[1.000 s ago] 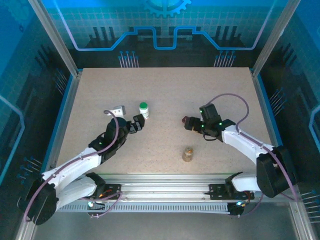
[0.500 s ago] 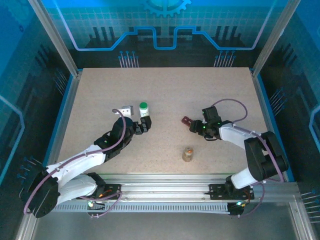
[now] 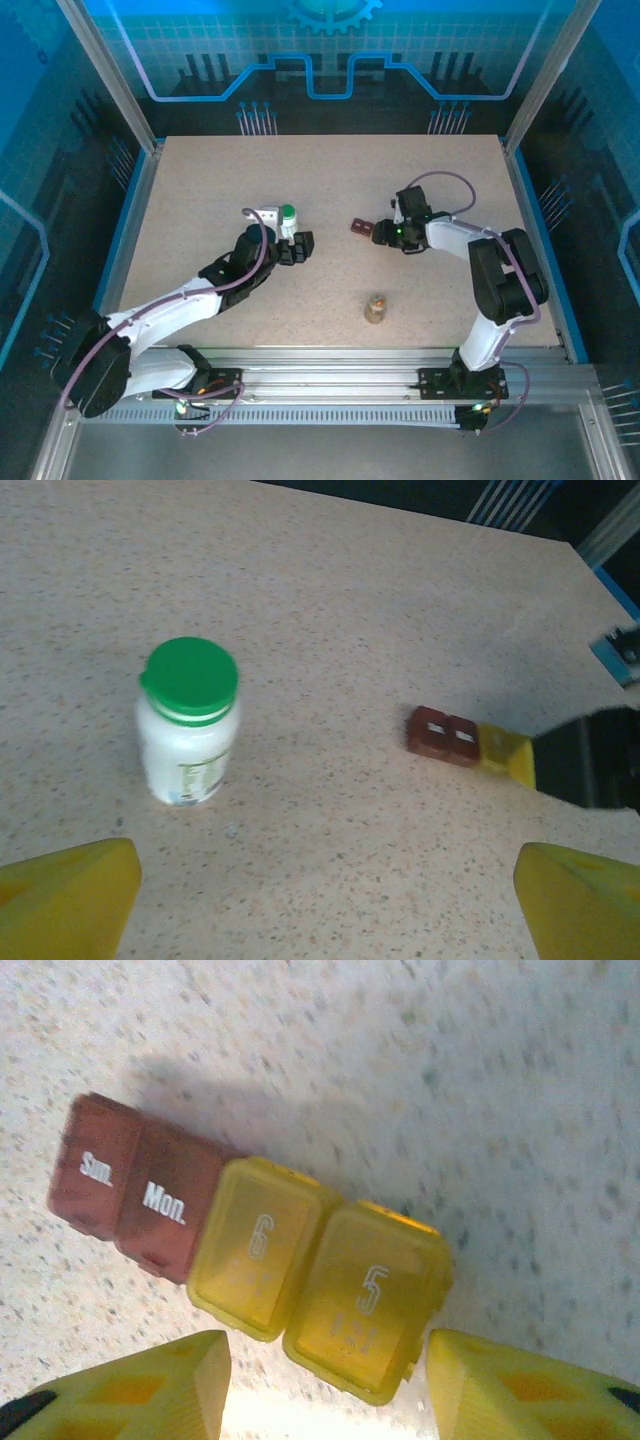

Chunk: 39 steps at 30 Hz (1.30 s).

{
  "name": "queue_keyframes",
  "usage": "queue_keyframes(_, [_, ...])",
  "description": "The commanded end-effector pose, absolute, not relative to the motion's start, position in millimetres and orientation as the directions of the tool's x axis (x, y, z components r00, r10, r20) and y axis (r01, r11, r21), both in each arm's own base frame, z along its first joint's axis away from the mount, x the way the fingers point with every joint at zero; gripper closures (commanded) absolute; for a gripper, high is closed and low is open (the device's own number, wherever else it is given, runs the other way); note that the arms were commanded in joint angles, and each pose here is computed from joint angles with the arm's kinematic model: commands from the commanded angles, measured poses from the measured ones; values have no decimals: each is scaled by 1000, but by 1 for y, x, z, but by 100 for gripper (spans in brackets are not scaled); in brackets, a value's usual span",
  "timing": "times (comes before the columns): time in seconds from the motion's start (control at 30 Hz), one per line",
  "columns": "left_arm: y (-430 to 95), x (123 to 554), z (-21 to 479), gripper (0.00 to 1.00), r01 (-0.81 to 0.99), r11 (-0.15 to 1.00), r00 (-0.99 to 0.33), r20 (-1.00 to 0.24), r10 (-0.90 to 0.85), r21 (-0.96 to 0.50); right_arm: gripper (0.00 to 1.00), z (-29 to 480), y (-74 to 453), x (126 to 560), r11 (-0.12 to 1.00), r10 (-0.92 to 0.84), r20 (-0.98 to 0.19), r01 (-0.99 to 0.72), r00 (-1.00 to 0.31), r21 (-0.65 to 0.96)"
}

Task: Sort the pills into containers

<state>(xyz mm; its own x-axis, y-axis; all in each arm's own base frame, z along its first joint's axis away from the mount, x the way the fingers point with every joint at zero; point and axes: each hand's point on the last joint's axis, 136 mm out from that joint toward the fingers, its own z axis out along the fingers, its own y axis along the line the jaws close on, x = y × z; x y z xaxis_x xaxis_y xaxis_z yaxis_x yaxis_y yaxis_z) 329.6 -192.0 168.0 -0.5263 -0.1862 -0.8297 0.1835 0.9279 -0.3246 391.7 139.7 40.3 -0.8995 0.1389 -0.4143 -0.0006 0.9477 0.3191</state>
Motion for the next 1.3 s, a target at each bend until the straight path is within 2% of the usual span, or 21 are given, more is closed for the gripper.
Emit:
queue_keyframes(0.0, [-209,333,179,3,257,916,-522,-842,-137,-308,44,45,131,402,958,74,-421,-52,-904,282])
queue_keyframes(0.17, [-212,335,178,3,255,914,-522,-841,-144,-315,43,45,129,423,961,67,-394,-47,-917,274])
queue_keyframes(0.43, [-213,337,178,3,262,922,-523,-845,-112,-284,40,42,121,404,947,171,-400,38,-900,320])
queue_keyframes(0.6, [-222,344,172,3,273,917,-542,-834,-103,-290,45,29,137,408,916,166,-385,-3,-908,402])
queue_keyframes(0.97, [-239,348,166,3,324,904,-569,-821,-51,-281,42,39,140,430,929,77,-435,-94,-897,358])
queue_keyframes(1.27, [-249,353,170,6,354,898,-579,-815,-11,-263,50,24,151,449,920,38,-412,-129,-911,370])
